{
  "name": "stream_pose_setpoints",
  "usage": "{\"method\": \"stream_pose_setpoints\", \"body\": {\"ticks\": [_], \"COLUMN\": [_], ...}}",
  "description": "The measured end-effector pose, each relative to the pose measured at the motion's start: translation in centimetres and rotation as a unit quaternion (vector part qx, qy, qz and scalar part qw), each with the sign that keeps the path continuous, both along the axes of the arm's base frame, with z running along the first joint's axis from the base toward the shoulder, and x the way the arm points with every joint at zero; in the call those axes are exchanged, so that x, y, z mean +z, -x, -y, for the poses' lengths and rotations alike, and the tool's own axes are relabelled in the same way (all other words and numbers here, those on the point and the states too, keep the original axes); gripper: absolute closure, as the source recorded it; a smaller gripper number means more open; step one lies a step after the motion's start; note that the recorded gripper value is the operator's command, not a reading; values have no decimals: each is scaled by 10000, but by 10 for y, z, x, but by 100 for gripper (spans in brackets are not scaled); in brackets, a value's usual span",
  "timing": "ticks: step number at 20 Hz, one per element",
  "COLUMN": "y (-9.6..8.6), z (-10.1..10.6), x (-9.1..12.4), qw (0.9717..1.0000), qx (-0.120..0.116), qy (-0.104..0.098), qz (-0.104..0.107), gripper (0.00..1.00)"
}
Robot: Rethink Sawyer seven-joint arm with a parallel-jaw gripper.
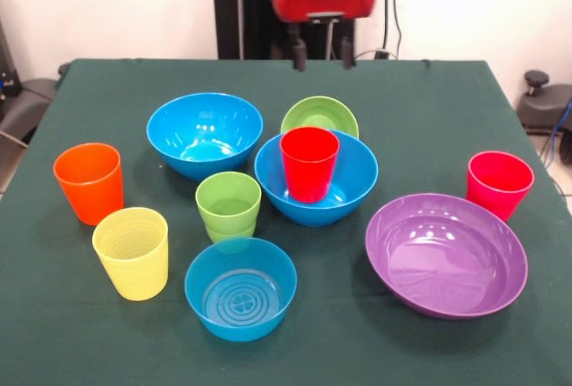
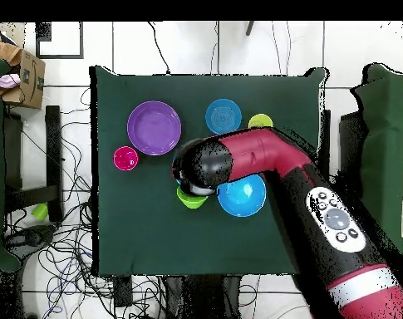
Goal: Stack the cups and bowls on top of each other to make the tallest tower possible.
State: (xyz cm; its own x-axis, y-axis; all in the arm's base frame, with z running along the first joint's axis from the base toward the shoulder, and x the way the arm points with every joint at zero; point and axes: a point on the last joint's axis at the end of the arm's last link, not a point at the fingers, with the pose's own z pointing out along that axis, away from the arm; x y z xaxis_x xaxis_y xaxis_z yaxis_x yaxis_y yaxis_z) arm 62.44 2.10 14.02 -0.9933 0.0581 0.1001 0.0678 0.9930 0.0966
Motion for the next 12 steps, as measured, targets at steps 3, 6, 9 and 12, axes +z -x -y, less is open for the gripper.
{"method": "stream_pose_setpoints", "body": {"ticks": [3, 6, 9, 12], "y": [-2, -2, 5, 11], "z": [-40, -88, -138, -168], "x": [-7, -18, -30, -40], "qw": [9994, 9978, 9955, 9942], "qx": [87, 100, 11, -88], "qy": [-4, -81, -226, -346], "qz": [321, 656, 919, 1015], "gripper": [0, 0, 0, 0]}}
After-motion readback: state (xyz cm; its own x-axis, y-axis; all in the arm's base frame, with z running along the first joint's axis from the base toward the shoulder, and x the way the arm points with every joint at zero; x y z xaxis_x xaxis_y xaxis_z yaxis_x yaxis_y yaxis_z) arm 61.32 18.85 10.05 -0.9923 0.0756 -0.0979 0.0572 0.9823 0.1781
